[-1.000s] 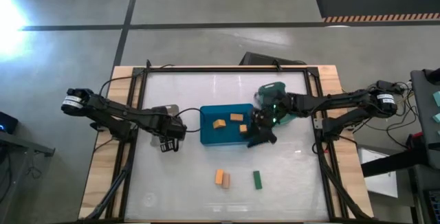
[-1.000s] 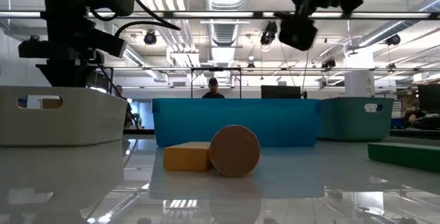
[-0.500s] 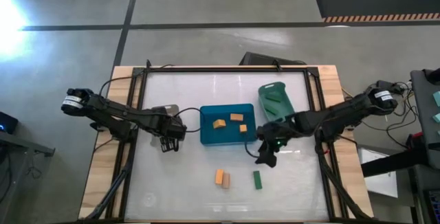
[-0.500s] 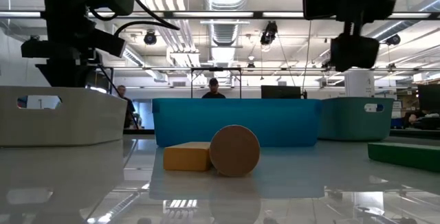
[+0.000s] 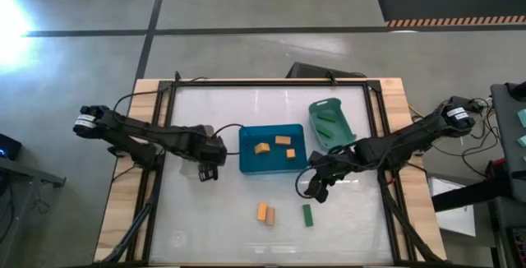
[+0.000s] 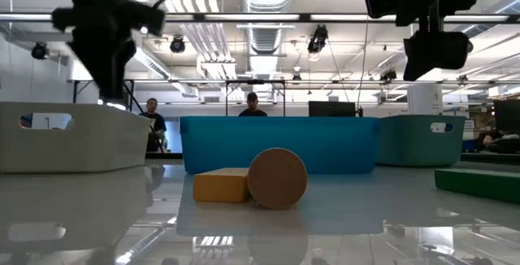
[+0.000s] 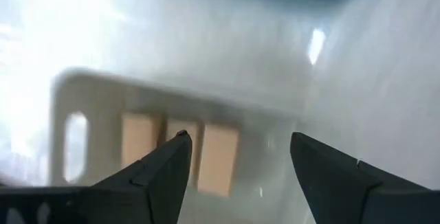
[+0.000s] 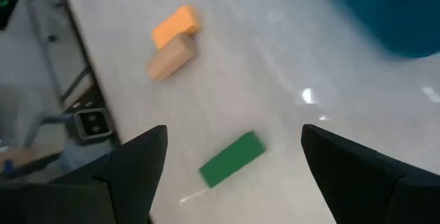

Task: Sort & place blocks by color
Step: Put the green block into the teal bin

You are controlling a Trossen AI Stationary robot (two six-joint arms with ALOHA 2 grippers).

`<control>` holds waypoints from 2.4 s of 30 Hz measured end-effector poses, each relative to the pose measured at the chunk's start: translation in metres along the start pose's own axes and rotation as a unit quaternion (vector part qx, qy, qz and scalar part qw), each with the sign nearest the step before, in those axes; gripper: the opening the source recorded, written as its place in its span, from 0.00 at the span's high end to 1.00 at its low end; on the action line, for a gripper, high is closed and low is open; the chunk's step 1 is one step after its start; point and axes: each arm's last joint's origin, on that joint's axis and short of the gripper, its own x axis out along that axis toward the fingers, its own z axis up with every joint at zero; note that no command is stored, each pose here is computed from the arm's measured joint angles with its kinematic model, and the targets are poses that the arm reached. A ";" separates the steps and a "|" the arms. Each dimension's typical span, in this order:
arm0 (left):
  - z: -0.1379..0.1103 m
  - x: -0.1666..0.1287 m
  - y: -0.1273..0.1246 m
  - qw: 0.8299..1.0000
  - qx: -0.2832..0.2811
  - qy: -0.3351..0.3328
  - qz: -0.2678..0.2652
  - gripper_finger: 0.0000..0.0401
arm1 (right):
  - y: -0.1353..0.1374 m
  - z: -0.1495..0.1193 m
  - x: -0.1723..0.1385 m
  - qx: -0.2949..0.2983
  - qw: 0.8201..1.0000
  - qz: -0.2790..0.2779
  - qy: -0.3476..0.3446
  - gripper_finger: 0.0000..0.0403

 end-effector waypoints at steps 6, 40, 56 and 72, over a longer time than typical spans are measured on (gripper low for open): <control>0.018 -0.020 -0.011 0.991 -0.007 -0.130 0.035 0.42 | 0.010 0.000 -0.005 -0.011 0.996 -0.092 -0.003 0.19; -0.005 -0.052 -0.053 0.859 0.149 -0.489 -0.032 0.43 | 0.032 -0.032 0.082 0.062 0.964 -0.241 0.095 0.19; -0.035 -0.059 -0.021 0.796 0.091 -0.596 -0.042 0.43 | 0.062 -0.038 0.127 0.099 0.951 -0.260 0.133 0.19; -0.035 -0.060 -0.020 0.793 0.088 -0.601 -0.045 0.43 | 0.049 -0.045 0.141 0.060 0.945 -0.277 0.164 0.62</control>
